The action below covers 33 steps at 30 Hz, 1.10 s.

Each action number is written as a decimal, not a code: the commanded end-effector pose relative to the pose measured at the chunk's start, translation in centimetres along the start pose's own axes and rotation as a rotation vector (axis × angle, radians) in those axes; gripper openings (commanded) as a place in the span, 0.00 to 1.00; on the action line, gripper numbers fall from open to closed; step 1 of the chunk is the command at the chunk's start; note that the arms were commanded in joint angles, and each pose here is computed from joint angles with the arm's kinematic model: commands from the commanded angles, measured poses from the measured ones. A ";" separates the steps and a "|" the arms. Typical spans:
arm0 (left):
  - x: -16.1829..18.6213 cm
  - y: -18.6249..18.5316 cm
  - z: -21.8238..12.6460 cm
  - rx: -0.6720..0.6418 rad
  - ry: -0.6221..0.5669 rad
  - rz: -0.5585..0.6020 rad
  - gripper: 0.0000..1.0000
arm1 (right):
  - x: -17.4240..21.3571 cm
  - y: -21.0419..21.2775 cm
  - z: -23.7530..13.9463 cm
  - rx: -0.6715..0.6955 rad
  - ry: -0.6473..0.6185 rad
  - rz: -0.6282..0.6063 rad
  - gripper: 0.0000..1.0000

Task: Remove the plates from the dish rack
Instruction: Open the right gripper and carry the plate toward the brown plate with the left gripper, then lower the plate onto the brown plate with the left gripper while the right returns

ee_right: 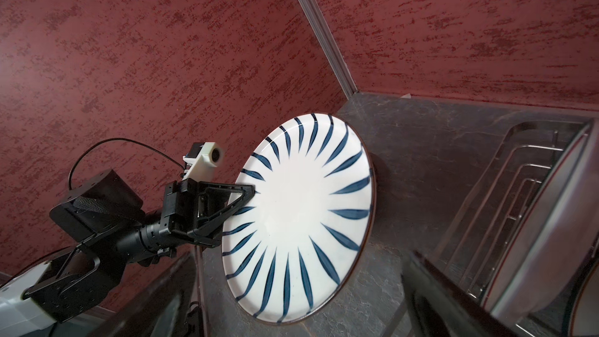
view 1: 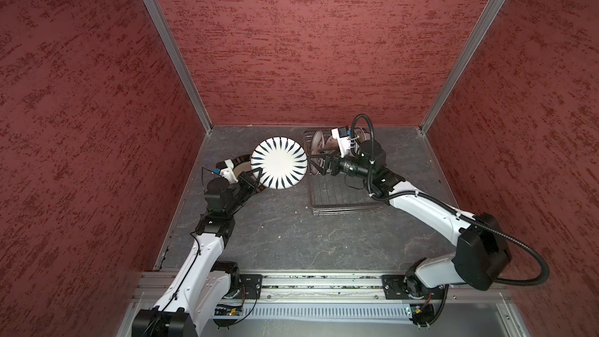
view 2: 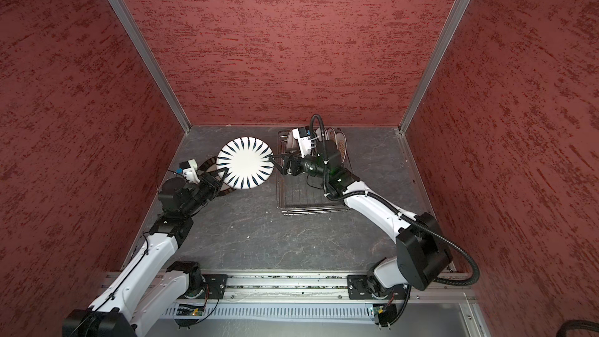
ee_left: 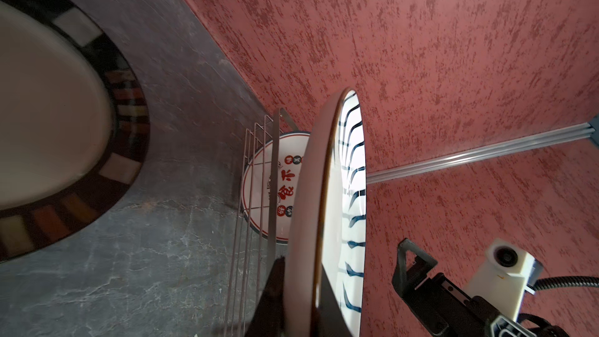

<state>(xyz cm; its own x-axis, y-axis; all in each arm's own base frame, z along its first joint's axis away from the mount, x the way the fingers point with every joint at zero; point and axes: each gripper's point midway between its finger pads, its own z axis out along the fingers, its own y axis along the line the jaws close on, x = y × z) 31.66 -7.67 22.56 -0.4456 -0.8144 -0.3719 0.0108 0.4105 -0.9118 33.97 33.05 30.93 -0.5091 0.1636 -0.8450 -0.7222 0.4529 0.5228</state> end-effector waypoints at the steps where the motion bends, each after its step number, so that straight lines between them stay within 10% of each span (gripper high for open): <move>1: -2.6 -2.6 -1.1 0.120 -0.101 0.001 0.06 | 0.6 -0.9 1.5 0.085 0.047 -0.059 0.99; 13: -4.3 1.6 -1.2 0.030 -0.166 -0.079 0.07 | 1.8 -2.8 4.7 0.243 0.125 -0.104 0.99; 33: -6.1 7.4 -1.1 -0.139 -0.264 -0.146 0.06 | 5.8 -2.2 10.6 0.071 0.238 -0.088 0.95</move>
<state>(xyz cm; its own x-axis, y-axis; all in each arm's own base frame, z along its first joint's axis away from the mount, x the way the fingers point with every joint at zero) 32.31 -0.02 14.19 -0.2483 -0.9416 -0.2275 -0.3055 0.2990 -0.9040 37.98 40.60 21.51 -0.5760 -0.1100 -0.8100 -0.6909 0.5950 0.4105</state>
